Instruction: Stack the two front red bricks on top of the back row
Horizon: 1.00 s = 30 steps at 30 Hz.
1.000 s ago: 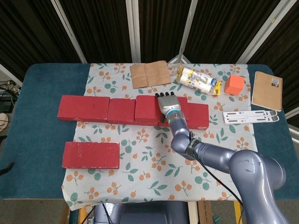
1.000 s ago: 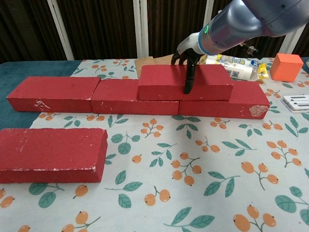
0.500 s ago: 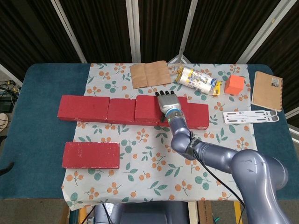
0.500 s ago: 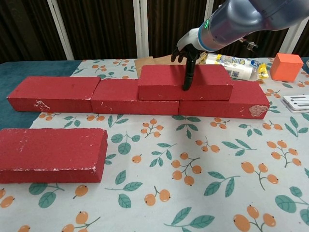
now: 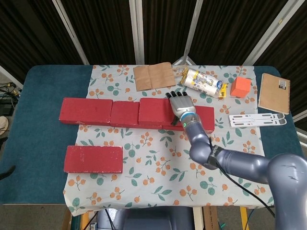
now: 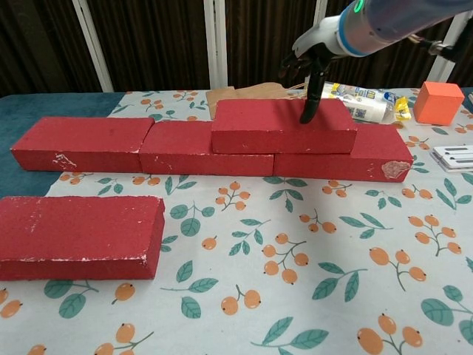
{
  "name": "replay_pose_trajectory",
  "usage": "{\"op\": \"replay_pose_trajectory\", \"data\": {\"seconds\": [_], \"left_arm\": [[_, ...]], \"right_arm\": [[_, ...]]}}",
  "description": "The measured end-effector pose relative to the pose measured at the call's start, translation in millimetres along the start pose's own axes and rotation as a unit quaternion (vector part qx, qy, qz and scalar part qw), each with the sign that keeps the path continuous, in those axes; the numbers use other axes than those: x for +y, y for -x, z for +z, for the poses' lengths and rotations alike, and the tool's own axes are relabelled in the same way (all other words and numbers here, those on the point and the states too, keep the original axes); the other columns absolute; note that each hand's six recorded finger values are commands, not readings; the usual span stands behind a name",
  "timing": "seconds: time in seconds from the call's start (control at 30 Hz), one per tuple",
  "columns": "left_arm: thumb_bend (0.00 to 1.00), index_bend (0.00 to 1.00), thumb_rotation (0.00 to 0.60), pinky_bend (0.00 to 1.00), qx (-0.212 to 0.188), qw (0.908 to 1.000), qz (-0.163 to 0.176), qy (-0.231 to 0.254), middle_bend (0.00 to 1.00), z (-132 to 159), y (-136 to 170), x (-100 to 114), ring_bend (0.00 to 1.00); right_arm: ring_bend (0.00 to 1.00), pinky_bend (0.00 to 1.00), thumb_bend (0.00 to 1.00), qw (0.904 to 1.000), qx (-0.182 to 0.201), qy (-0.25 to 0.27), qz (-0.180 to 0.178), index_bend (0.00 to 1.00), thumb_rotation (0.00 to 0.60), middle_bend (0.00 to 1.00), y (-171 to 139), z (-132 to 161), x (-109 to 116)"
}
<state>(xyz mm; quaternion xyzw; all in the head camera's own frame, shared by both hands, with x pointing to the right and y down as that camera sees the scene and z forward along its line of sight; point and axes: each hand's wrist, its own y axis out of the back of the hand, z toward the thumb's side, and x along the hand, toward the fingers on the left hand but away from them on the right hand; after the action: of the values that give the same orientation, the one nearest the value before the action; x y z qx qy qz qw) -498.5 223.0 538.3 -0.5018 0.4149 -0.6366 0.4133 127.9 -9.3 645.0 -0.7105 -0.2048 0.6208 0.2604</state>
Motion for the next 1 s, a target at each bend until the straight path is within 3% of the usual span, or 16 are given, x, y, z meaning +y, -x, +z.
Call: {"op": "replay_pose_trajectory", "data": {"seconds": [0.3, 0.5, 0.63, 0.77, 1.0], "left_arm": [[0.16, 0.18, 0.6, 0.06, -0.01, 0.9999, -0.002, 0.009, 0.04, 3.0, 0.3, -1.0, 0.0], [0.16, 0.18, 0.6, 0.06, -0.024, 0.9996, -0.009, 0.012, 0.04, 10.3, 0.7, -4.5, 0.0], [0.16, 0.18, 0.6, 0.06, -0.037, 0.9991, -0.018, 0.012, 0.04, 17.2, 1.7, -8.9, 0.0], [0.16, 0.18, 0.6, 0.06, -0.046, 0.9986, -0.022, 0.014, 0.04, 22.6, 2.7, -10.9, 0.0], [0.16, 0.13, 0.6, 0.08, -0.054, 0.9978, -0.025, 0.029, 0.0, 28.5, 4.8, -11.8, 0.0]], "right_arm": [[0.0, 0.0, 0.2, 0.9942, 0.026, 0.045, -0.094, 0.0, 0.6, 0.03, -50.6, -72.0, -5.1], [0.0, 0.0, 0.2, 0.9814, 0.032, 0.113, -0.152, 0.0, 0.6, 0.03, -104.1, -143.6, -34.7], [0.0, 0.0, 0.2, 0.9663, 0.028, 0.164, -0.197, 0.0, 0.6, 0.03, -148.5, -188.5, -57.7], [0.0, 0.0, 0.2, 0.9535, 0.022, 0.185, -0.237, 0.0, 0.6, 0.03, -184.1, -216.9, -71.9], [0.0, 0.0, 0.2, 0.9492, 0.004, 0.18, -0.258, 0.0, 0.6, 0.03, -231.8, -240.1, -106.3]]}}
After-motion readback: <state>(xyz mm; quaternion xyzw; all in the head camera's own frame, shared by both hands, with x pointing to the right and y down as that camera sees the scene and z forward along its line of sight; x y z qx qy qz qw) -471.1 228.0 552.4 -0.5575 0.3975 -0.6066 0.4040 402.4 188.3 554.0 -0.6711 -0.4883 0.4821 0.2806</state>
